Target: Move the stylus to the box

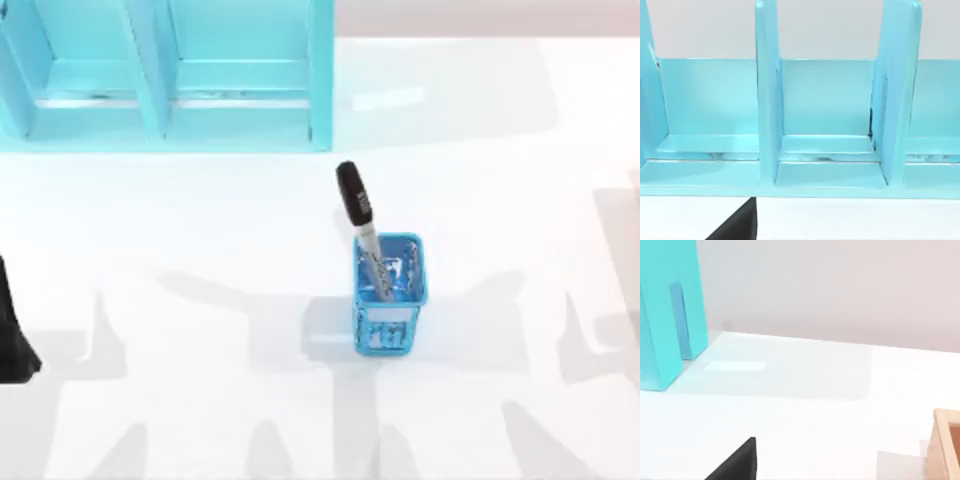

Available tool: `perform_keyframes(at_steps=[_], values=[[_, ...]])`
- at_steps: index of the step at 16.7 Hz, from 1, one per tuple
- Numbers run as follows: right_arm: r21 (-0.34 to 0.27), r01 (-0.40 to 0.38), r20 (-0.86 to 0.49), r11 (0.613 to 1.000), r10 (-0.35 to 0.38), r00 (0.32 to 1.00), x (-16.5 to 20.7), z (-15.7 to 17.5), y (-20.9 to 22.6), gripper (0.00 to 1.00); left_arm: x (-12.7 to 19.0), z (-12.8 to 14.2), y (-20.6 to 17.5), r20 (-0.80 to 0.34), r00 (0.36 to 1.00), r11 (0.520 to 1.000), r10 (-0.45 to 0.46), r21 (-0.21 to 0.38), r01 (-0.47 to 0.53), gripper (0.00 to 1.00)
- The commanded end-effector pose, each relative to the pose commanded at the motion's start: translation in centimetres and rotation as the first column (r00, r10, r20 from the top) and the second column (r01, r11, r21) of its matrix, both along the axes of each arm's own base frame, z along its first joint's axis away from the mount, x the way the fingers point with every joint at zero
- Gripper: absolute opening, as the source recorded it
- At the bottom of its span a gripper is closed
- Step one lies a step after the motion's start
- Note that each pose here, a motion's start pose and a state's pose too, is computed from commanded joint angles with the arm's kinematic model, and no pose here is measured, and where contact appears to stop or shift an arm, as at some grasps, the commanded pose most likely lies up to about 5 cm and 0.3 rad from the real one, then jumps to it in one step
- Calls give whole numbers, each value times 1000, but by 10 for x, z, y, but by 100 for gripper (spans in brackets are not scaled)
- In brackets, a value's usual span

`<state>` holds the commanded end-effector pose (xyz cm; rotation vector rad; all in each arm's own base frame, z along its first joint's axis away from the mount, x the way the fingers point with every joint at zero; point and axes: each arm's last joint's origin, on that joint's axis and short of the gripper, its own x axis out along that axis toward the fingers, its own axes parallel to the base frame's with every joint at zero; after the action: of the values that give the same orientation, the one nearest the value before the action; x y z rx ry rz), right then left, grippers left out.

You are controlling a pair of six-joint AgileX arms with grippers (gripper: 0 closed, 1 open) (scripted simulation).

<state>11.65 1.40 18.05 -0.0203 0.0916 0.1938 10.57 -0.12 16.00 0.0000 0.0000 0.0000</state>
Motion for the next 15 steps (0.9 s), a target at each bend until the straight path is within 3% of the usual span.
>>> perform_keyframes(at_steps=[4,9,15], values=[[-3,-199,-132,980,196,972,29,21,22,100,0,0,0,0,1000,1000,0,0,0,100],[36,-427,-301,904,417,858,82,27,68,100,0,0,0,0,1000,1000,0,0,0,100],[96,-581,-465,808,553,692,120,-5,117,100,0,0,0,0,1000,1000,0,0,0,100]])
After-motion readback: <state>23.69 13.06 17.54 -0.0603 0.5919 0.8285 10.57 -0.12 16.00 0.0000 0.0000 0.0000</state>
